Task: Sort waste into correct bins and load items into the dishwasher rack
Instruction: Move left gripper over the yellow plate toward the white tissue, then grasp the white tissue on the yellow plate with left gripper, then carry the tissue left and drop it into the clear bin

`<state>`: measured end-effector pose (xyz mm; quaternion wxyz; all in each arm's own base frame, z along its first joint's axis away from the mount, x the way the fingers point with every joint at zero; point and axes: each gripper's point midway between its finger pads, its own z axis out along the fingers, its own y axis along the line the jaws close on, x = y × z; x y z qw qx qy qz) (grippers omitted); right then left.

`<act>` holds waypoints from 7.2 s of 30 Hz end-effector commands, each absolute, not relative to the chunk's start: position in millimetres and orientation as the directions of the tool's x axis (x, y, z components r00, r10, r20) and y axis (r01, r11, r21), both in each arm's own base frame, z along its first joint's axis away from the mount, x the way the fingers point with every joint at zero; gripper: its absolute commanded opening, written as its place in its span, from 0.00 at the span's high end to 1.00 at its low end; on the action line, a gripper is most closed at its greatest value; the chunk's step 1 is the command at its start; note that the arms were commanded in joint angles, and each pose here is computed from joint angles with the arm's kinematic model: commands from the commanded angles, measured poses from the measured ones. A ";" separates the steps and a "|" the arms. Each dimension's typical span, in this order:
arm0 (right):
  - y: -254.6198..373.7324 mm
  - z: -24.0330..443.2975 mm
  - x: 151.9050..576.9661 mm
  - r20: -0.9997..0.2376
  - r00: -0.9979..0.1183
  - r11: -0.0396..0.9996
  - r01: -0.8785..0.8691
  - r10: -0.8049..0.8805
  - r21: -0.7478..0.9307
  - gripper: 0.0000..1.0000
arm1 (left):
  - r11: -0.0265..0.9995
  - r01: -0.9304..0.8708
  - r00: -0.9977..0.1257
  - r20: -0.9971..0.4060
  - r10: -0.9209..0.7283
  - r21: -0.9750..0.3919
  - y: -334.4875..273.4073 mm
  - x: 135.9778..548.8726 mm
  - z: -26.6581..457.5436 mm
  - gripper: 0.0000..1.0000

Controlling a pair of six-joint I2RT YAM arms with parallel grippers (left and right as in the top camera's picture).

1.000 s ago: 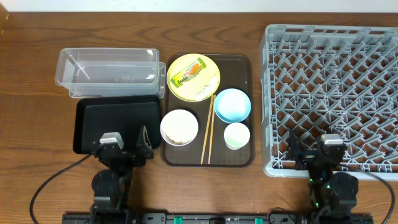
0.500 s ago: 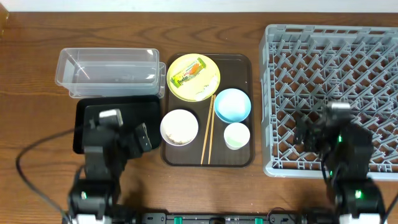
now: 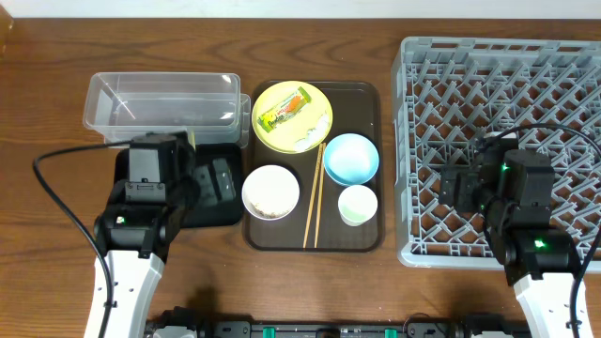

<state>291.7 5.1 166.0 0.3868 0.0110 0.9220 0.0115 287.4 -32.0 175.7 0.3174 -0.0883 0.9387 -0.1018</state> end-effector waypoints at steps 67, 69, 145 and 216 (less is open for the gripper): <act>10.1 176.4 294.6 -0.731 -0.682 0.999 -0.005 0.023 0.036 0.01 | 0.889 0.434 -0.767 -0.576 0.282 -0.144 -210.9 417.6 18.5 0.66; 10.1 176.4 294.6 -0.731 -0.682 0.999 -0.005 0.023 0.036 0.01 | 0.874 0.452 -0.771 -0.570 0.284 -0.176 -216.4 413.2 18.6 0.66; 10.0 174.6 292.9 -0.724 -0.690 0.999 -0.004 0.023 0.035 0.01 | 0.897 0.406 -0.810 -0.523 0.265 -0.174 -217.2 397.9 11.6 0.70; 10.0 174.2 292.5 -0.722 -0.691 0.999 -0.004 0.023 0.035 0.01 | 0.991 -0.075 -0.716 -0.686 -0.132 -0.112 -16.6 445.2 128.0 0.70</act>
